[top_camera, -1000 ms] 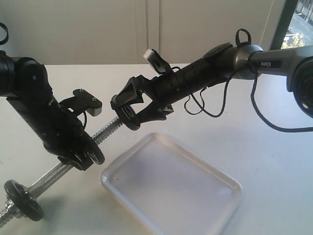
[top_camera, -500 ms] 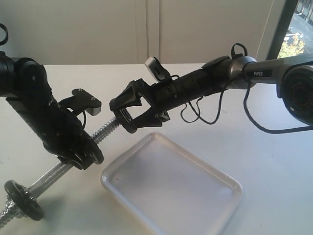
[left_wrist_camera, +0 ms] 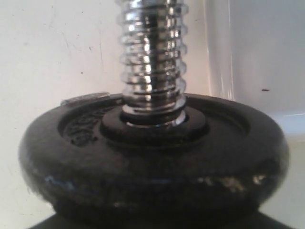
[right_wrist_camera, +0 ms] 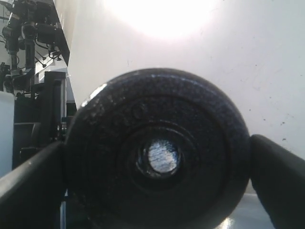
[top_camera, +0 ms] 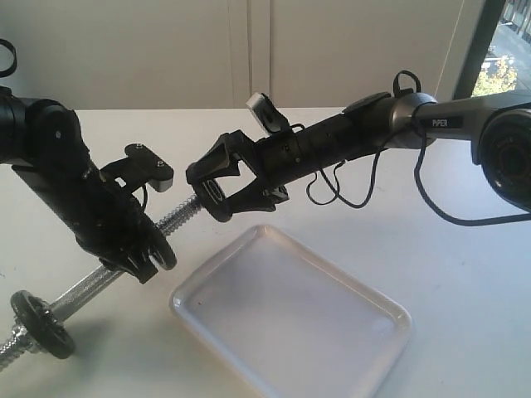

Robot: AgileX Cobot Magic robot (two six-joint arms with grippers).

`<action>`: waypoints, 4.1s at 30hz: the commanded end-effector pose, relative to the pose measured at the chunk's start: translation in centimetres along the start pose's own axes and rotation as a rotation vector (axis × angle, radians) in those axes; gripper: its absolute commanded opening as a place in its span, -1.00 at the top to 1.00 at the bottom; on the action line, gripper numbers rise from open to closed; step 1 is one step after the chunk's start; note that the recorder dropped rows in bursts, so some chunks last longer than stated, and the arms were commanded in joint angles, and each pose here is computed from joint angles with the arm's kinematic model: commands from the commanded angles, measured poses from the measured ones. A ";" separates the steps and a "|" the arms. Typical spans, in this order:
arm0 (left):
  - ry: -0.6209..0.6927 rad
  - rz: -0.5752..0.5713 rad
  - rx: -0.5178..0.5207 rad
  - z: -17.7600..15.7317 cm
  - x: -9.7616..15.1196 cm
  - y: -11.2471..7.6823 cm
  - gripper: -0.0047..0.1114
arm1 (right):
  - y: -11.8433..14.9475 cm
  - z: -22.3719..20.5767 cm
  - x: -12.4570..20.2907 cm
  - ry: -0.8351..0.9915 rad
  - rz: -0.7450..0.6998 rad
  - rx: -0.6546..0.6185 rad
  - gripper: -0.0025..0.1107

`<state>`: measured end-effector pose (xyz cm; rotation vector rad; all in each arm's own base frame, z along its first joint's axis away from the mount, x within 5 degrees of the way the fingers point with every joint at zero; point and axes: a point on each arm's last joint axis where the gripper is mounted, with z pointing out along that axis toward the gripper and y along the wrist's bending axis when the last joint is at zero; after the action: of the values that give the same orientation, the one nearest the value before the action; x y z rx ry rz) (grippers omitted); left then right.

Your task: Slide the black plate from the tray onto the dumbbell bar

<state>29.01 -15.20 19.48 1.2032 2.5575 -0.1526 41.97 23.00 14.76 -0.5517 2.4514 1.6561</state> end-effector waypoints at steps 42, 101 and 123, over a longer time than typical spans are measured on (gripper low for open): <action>-0.262 0.091 -0.168 -5.4 -1.1 0.1 0.92 | 5.7 0.1 0.4 0.096 -0.157 0.017 0.96; -0.202 0.138 -0.137 -4.6 -0.8 -0.1 0.92 | 4.0 -4.6 -2.1 -0.124 -0.044 -0.074 0.96; -0.206 0.131 -0.134 -4.6 -0.8 -0.1 0.92 | 4.5 -2.2 -1.6 -0.097 -0.031 -0.115 0.96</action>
<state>27.93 -14.28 21.60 1.2981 2.3824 -0.0624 42.42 22.19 18.49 -0.5140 2.3555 1.6779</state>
